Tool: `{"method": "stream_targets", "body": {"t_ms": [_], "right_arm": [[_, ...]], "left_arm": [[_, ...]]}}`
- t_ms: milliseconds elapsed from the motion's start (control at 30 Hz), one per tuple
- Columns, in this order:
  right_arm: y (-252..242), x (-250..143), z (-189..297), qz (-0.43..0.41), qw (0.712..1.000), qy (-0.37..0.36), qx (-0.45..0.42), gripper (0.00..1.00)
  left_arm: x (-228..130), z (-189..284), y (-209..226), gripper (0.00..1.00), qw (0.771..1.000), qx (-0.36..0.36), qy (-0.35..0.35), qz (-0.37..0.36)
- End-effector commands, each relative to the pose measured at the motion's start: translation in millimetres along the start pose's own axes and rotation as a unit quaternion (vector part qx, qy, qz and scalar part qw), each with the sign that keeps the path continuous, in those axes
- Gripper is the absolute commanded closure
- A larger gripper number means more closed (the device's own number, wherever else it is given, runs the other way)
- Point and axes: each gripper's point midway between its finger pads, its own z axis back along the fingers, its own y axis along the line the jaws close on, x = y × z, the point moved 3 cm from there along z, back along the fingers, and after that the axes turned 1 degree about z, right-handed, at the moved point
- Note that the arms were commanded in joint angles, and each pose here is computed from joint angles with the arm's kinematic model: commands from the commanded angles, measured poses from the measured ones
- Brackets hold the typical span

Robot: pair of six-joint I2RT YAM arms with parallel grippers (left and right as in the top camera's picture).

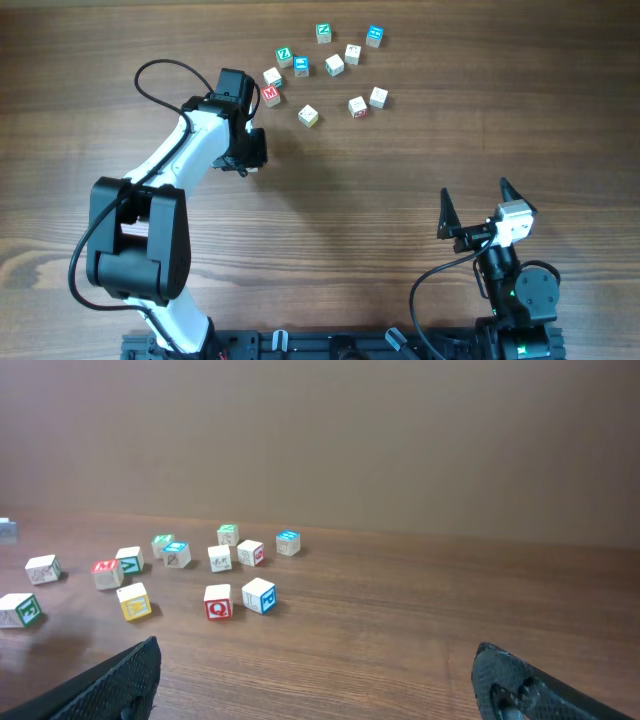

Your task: Form a tower

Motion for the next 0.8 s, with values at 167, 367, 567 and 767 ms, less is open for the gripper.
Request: {"method": "stream_targets", "body": {"t_ms": [167, 367, 567, 767], "right_arm": [[1, 2, 0, 0.007, 1.0, -0.005, 0.006, 0.0], [2, 2, 0, 0.007, 1.0, -0.005, 0.006, 0.0], [2, 2, 0, 0.007, 1.0, -0.005, 0.006, 0.0], [2, 2, 0, 0.007, 1.0, -0.005, 0.006, 0.0]], "left_arm": [[-6, -14, 2, 0.57, 1.0, 0.008, 0.006, -0.005], [-6, -16, 2, 0.65, 1.0, 0.008, 0.005, -0.005], [-11, -16, 4, 0.69, 1.0, 0.012, 0.016, -0.005], [-13, -16, 5, 0.69, 1.0, 0.015, 0.021, -0.005]]}}
